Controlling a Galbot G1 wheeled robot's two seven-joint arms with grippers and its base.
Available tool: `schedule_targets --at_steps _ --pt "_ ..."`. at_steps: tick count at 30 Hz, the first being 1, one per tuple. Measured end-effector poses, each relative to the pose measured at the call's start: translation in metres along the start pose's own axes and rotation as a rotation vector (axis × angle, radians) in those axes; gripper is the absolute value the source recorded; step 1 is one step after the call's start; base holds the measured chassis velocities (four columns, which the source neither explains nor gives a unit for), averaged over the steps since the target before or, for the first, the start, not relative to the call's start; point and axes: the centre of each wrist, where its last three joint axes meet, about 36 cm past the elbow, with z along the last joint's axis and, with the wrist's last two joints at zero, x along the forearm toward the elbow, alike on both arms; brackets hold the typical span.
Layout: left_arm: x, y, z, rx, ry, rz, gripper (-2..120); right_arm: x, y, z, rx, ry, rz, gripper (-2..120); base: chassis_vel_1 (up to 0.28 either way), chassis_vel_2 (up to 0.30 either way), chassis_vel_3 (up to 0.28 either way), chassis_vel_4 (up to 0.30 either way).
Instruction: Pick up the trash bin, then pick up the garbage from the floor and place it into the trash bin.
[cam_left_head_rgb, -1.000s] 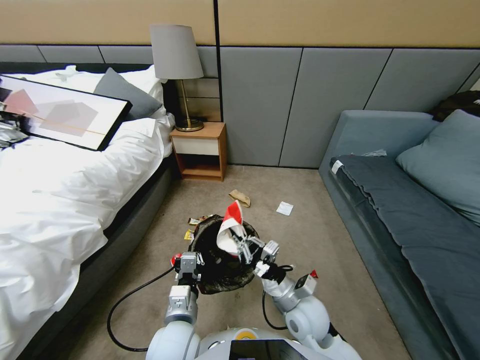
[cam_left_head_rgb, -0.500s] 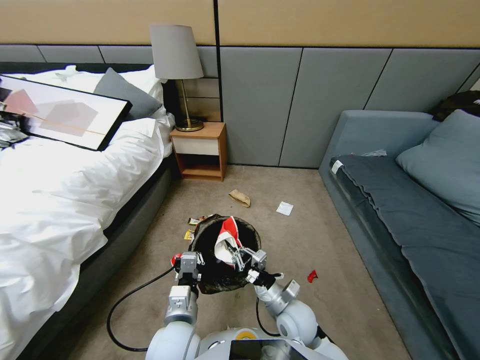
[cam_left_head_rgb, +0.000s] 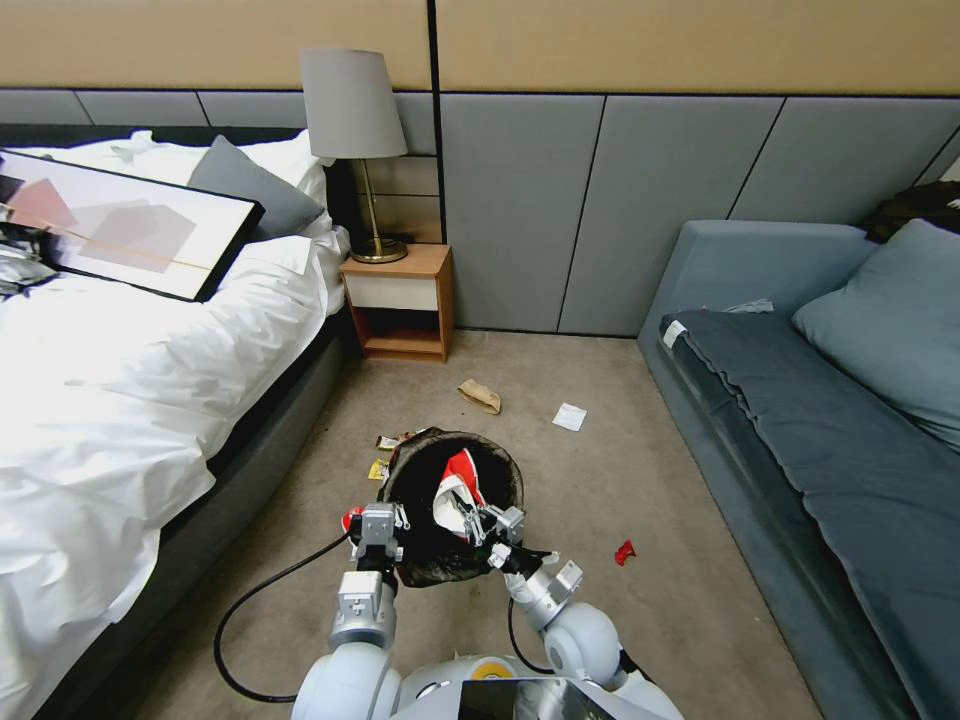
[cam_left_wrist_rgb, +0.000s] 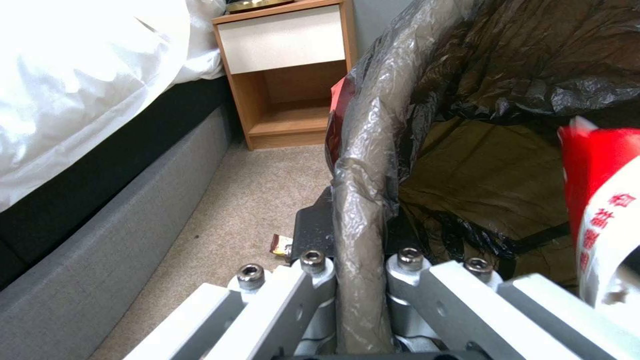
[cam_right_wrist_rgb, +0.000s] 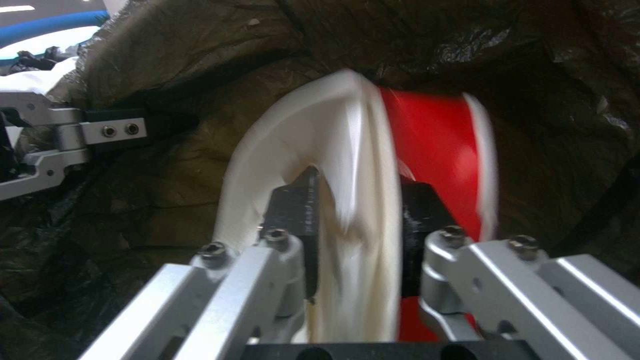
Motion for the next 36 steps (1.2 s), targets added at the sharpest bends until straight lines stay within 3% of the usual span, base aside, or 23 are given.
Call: schedule_targets --at_steps 19,27,36 --pt "-0.001 -0.001 0.001 -0.001 -0.001 0.004 1 0.001 -0.002 -0.001 0.023 0.002 0.014 98 0.0 0.0 0.0 0.0" --pt "0.0 0.0 0.0 -0.004 -0.001 0.003 1 0.003 -0.002 -0.006 0.034 -0.002 0.012 112 0.0 0.0 0.0 0.0" --pt "0.0 0.001 0.0 -0.004 -0.002 0.0 1 0.002 0.005 -0.027 0.067 -0.057 0.003 114 0.0 0.0 0.0 0.0"
